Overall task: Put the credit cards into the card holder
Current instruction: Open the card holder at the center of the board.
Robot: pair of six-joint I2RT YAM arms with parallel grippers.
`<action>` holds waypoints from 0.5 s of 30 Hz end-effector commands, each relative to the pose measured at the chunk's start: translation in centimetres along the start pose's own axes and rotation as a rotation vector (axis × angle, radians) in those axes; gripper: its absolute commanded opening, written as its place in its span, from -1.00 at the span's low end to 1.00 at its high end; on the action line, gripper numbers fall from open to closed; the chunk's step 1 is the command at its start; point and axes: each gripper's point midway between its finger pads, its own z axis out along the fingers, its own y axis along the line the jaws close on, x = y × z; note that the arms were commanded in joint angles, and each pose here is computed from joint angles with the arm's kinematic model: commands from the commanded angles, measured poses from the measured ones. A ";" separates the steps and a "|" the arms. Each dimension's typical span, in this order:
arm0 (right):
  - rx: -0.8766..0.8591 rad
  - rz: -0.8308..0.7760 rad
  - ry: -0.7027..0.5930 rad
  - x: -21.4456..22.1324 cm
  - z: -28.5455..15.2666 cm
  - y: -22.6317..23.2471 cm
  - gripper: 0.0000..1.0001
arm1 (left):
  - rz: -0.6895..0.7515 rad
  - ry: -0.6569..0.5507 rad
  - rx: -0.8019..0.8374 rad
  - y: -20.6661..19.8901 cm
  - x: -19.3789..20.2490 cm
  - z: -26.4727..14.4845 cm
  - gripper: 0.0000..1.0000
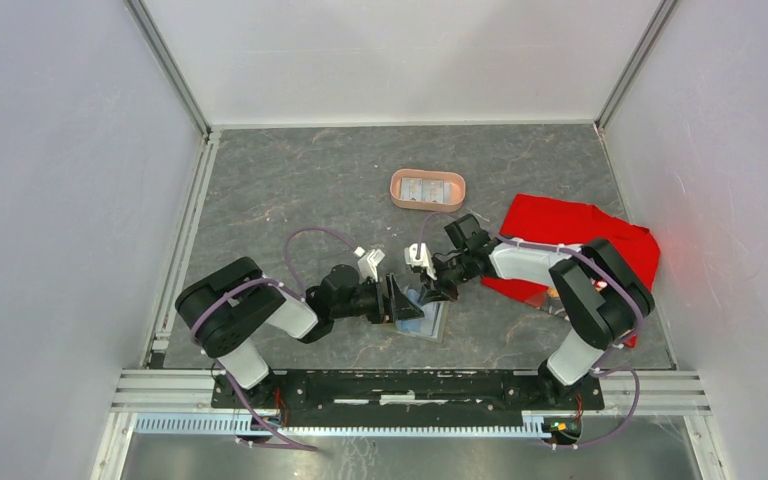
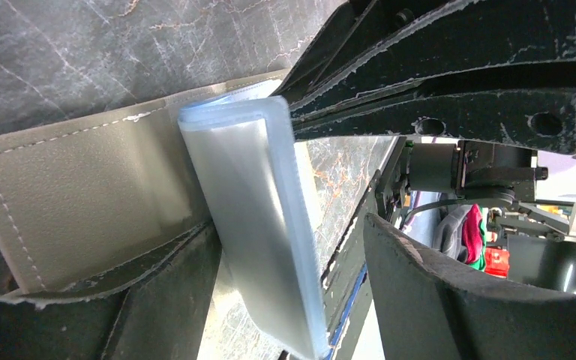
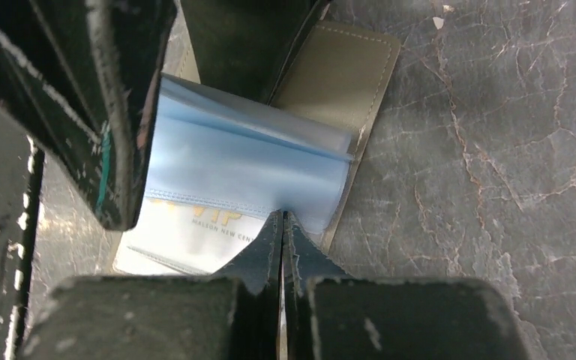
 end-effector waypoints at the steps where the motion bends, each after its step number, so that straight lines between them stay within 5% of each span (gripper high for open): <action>1: -0.049 0.147 -0.006 0.0 1.5 0.9 -1.00 | -0.051 0.166 -0.250 6.5 5.1 -1.2 0.57; 6: -0.074 0.249 -0.041 -0.7 2.0 1.1 -1.00 | -0.032 0.177 -0.344 7.9 5.3 -1.1 0.51; 15: -0.144 0.314 -0.103 -2.1 2.2 1.9 -1.00 | -0.028 0.186 -0.433 9.6 5.5 -1.2 -0.17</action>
